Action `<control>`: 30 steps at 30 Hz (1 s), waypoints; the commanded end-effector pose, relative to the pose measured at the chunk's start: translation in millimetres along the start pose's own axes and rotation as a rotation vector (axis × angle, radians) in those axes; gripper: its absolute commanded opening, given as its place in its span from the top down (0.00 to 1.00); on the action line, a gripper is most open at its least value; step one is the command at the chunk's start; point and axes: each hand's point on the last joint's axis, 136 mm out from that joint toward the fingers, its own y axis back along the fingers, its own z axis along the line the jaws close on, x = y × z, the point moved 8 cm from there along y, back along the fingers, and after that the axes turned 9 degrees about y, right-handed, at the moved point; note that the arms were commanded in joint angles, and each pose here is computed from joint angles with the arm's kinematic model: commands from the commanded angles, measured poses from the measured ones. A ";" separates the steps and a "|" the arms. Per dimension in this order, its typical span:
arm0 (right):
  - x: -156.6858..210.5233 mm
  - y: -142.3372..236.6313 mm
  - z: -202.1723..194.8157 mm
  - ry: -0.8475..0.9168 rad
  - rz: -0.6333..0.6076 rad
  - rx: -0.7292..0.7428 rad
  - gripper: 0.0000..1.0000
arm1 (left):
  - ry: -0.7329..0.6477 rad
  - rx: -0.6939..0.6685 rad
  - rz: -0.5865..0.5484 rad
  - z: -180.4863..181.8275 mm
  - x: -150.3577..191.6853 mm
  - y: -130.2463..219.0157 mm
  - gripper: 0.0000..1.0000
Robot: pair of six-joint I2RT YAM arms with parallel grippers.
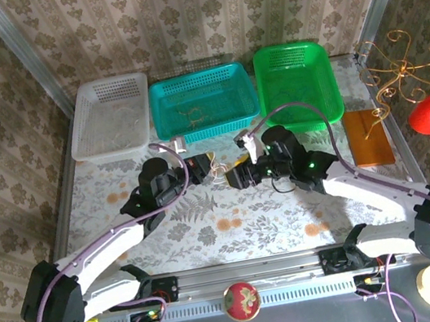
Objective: Untangle the cables
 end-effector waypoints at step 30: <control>-5.4 28.8 -8.9 -0.063 -0.140 -0.097 0.36 | 0.160 0.014 -0.064 15.1 -7.9 17.0 1.00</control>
